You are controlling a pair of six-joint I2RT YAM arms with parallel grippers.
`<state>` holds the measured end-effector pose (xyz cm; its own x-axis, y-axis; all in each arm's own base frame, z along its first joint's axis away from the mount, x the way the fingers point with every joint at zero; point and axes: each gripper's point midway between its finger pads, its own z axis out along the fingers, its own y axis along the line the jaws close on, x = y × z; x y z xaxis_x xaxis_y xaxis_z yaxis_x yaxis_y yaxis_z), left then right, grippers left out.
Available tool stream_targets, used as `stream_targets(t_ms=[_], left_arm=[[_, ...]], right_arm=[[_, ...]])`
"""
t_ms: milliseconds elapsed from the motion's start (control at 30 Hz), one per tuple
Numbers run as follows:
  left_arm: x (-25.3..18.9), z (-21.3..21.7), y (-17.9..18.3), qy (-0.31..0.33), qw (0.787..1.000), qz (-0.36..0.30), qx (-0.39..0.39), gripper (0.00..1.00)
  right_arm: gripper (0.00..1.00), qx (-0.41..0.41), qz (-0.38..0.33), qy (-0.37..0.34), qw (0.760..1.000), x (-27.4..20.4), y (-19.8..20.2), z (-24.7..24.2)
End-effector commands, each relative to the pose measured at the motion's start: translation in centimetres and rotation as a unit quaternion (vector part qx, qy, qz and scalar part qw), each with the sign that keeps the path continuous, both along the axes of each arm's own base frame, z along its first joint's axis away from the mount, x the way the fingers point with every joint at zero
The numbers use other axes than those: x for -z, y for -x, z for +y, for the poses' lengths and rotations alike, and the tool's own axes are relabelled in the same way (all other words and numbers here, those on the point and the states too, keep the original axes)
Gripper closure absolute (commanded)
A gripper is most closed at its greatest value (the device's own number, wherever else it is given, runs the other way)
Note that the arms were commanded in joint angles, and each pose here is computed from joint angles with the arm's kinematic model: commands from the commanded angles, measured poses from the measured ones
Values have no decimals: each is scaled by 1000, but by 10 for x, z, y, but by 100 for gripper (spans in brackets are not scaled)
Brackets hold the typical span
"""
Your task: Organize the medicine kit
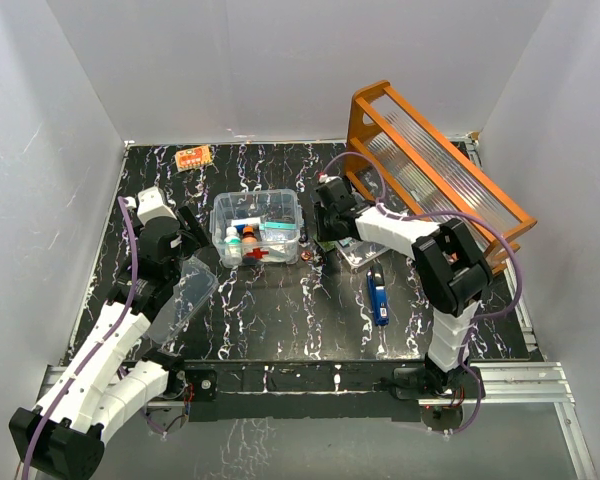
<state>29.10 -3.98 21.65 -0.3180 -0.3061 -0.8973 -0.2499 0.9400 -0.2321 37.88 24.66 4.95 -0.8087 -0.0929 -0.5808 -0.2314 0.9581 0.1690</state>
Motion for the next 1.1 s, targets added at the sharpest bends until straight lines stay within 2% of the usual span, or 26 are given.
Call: stream_targets(t_ms=[0, 167, 467, 700, 1067], left_arm=[[-3, 4, 0, -1, 1000, -8, -7, 30], [-4, 3, 0, -2, 1000, -9, -7, 30], [-2, 3, 0, -3, 1000, -6, -6, 30], [-3, 2, -1, -2, 1000, -7, -5, 30], [-2, 2, 0, 0, 1000, -6, -4, 30]], right_arm=[[79, 40, -72, -48, 995, -40, -42, 22], [82, 58, -87, -57, 993, -41, -56, 26], [82, 72, -65, -32, 995, -14, -65, 28], [81, 65, -36, -5, 997, 0, -41, 20], [81, 85, 21, 33, 996, 17, 23, -10]])
